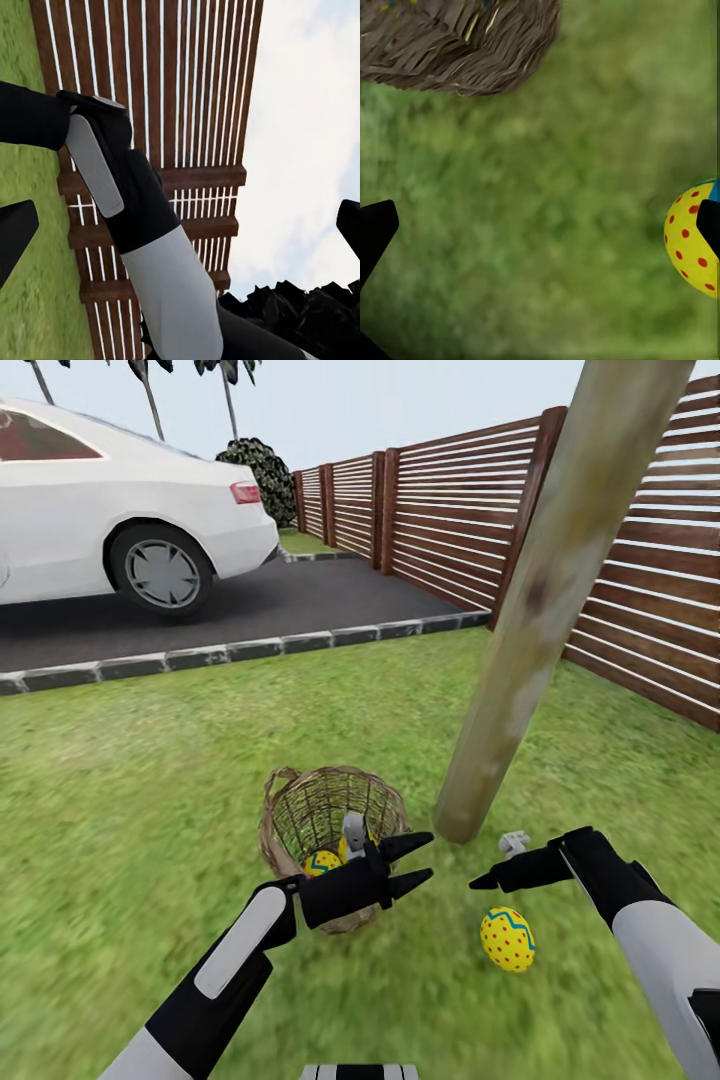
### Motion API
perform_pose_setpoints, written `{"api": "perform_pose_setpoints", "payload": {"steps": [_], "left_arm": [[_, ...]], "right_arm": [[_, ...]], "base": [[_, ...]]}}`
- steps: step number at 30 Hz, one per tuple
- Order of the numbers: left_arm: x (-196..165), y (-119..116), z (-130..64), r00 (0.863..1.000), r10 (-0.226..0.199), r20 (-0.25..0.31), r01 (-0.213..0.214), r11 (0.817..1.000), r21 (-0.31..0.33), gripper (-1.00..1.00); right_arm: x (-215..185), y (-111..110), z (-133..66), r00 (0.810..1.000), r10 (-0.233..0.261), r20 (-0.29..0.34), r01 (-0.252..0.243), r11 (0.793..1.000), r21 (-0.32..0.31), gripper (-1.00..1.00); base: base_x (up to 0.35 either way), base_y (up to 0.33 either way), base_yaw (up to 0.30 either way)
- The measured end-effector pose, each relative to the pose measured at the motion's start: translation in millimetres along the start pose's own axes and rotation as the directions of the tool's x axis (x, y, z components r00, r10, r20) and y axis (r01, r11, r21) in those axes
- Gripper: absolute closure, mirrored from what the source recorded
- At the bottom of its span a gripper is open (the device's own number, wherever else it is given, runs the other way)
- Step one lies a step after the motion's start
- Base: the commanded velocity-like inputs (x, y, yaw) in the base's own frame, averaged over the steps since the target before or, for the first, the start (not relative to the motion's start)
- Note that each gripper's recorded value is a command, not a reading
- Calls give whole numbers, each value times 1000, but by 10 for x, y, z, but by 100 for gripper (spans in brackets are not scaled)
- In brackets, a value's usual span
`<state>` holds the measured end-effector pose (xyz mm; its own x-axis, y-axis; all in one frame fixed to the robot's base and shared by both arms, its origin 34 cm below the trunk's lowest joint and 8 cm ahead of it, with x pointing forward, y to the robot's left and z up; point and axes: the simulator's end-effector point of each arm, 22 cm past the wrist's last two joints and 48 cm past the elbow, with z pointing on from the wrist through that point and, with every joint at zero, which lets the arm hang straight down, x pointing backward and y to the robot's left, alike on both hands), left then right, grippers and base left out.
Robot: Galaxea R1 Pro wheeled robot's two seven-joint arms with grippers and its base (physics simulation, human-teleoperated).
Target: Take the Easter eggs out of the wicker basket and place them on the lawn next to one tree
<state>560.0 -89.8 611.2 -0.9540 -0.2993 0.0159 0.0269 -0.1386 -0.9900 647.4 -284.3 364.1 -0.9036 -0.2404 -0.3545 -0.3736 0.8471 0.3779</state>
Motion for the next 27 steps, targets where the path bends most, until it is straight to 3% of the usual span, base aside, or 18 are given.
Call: {"api": "perform_pose_setpoints", "payload": {"steps": [3, 5, 9, 14, 17, 22, 27], "left_arm": [[-46, -42, -87, 1000, -5, 10, 5, 1000, 4, -100], [-126, -139, -201, 999, -43, 27, 42, 998, 40, -100], [-139, -273, -245, 999, -43, 29, 41, 997, 64, -100], [-13, -537, -382, 999, 15, -44, -12, 997, 81, -100], [-16, -640, -428, 998, 36, -46, -32, 995, 92, -100], [-431, -815, -813, 995, 92, 48, -96, 992, 82, -100], [-649, -1098, -1105, 988, 125, 88, -136, 982, 132, -100]], "right_arm": [[-39, 20, -57, 1000, -6, 10, 6, 1000, 4, -100], [-35, 37, -77, 1000, -5, 10, 5, 1000, 3, -100], [-11, 67, -112, 1000, 1, 8, -1, 1000, -1, -100], [-37, 85, -190, 1000, -3, 15, 3, 1000, 10, -100], [-76, 112, -243, 1000, -11, 23, 11, 1000, 14, -100], [-216, 248, -307, 998, -28, 47, 28, 1000, 7, -100], [-315, 322, -363, 998, -32, 49, 32, 999, 9, -100]], "base": [[0, 0, 0], [0, 0, 0], [0, 0, 0], [0, 0, 0], [0, 0, 0], [0, 0, 78], [0, 0, 241]]}}
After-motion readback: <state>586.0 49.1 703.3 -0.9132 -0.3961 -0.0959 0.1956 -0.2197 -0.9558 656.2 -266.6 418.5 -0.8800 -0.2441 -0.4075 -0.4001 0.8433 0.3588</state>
